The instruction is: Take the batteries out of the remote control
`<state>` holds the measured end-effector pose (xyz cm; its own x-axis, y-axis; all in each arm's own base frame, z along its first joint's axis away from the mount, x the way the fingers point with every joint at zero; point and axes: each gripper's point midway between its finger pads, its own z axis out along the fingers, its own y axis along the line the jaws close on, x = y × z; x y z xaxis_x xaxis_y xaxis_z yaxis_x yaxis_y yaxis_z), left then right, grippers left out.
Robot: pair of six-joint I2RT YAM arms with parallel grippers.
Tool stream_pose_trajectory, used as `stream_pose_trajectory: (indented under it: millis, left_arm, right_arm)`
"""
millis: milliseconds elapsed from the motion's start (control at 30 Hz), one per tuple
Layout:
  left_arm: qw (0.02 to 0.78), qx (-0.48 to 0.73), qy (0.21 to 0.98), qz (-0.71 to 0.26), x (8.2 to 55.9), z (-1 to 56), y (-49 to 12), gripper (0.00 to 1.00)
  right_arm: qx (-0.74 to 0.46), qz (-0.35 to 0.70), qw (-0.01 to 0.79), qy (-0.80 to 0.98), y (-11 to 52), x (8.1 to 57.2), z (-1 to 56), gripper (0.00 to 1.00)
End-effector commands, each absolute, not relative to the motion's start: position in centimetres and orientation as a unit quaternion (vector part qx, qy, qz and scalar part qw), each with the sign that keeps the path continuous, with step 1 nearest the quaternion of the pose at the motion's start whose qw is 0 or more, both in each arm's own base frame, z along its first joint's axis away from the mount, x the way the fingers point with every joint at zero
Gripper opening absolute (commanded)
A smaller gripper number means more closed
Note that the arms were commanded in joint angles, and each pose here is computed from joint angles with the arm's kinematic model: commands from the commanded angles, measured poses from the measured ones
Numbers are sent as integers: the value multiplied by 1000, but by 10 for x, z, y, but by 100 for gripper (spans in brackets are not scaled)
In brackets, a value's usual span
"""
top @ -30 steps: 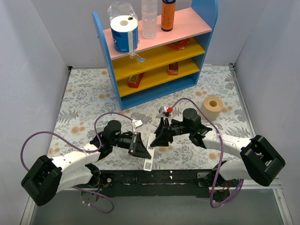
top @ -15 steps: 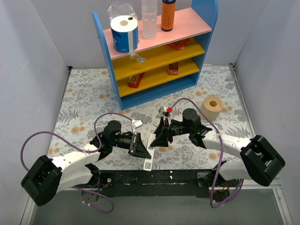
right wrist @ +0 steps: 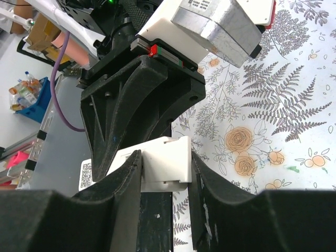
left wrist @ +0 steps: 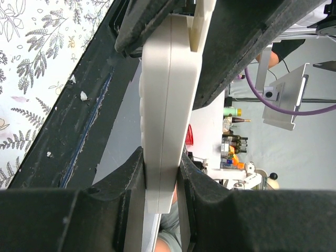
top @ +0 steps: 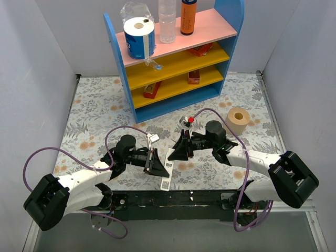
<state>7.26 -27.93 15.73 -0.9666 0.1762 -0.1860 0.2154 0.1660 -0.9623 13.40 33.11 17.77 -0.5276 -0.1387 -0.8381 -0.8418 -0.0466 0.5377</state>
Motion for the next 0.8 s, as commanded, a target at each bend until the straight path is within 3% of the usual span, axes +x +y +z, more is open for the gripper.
stream_pose_trajectory:
  millis: [0,333,400,533,600,667,767]
  left_arm:
    - [11,110,765,-635,78,167,-282,0]
    - [25,127,758,-639,73,168,-279,0]
    - [26,130,757,-639,73,169,-279,0]
    - [26,135,755,-641,73,170,-279,0]
    - [26,136,756,-640,73,169,-279,0]
    - [26,139,754,-642,74,170,-280,0]
    - [27,139,755,-641,77,171,-282,0]
  right_arm:
    - [-397,603,355,594,337,150,197,32]
    - [-368,627,356,587,330,158,208,22]
    - [-368,634,358,578,330,157,212,24]
    - [-363,650,349,570,328,152,217,38]
    - [-363,652,348,567,327,151,217,38]
    - [-354,651,354,570,325,155,216,26]
    - [-342,666,355,560,321,155,224,28]
